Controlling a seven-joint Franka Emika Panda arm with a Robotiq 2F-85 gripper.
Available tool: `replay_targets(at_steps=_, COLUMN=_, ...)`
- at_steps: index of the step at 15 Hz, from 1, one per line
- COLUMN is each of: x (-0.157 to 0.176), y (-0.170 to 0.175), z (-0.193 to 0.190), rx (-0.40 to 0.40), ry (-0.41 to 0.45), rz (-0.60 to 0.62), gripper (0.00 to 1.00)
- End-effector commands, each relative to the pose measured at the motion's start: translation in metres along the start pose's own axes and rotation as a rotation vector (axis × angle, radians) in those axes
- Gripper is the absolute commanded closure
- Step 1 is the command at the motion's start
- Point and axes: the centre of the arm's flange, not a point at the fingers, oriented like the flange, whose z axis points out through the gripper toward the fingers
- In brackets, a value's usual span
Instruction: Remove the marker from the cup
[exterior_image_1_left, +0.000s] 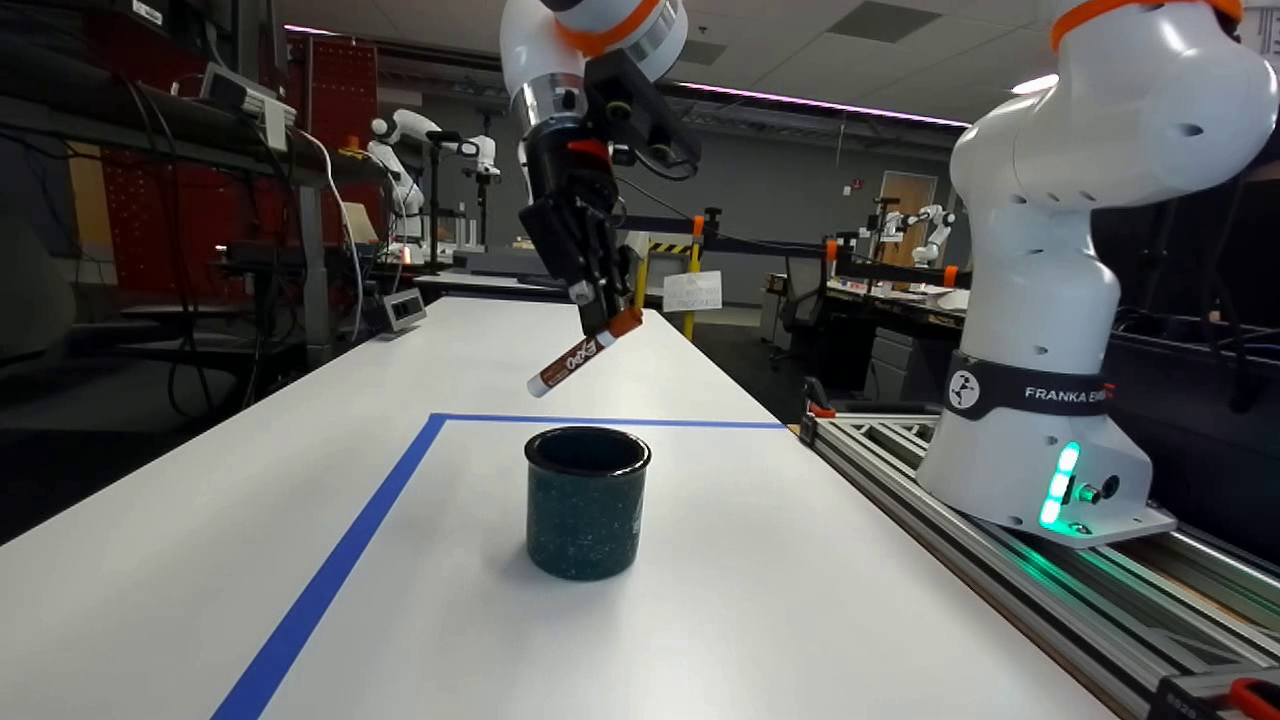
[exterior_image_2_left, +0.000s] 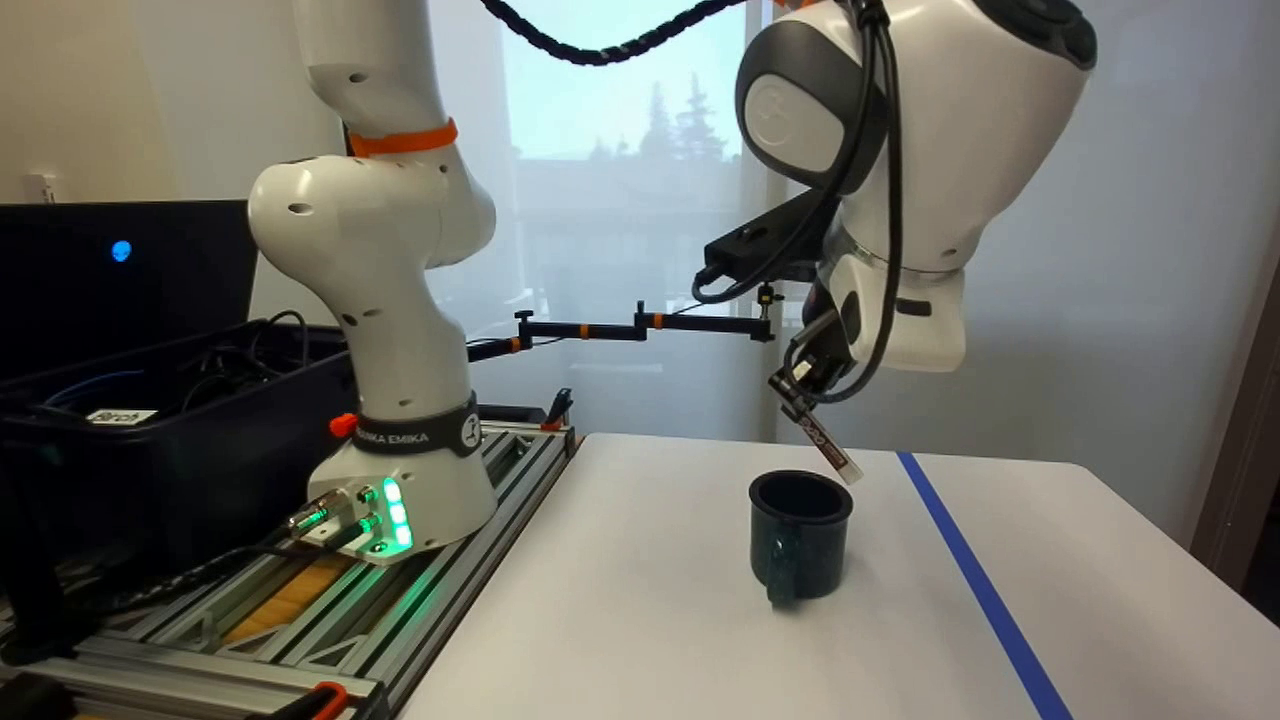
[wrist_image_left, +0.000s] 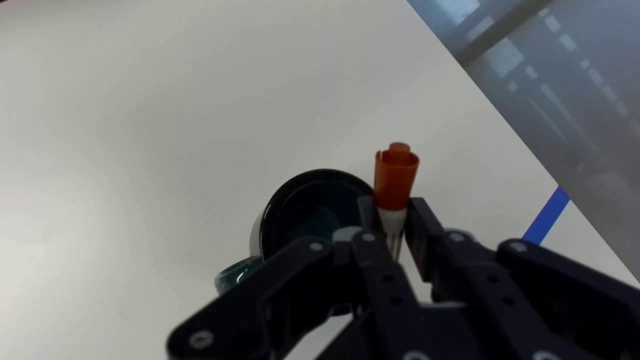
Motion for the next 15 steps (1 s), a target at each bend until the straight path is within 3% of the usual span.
replay_targets(at_steps=1, x=-0.014, y=0.026, z=-0.011, rx=-0.021, ry=0.094, rz=0.082, gripper=0.95)
replay_targets(at_steps=9, x=0.007, y=0.09, z=-0.003, rx=-0.046, ry=0.18, rz=0.248, gripper=0.95)
replay_targets(at_steps=15, x=0.022, y=0.119, z=0.027, rx=-0.057, ry=0.208, rz=0.294, gripper=0.95)
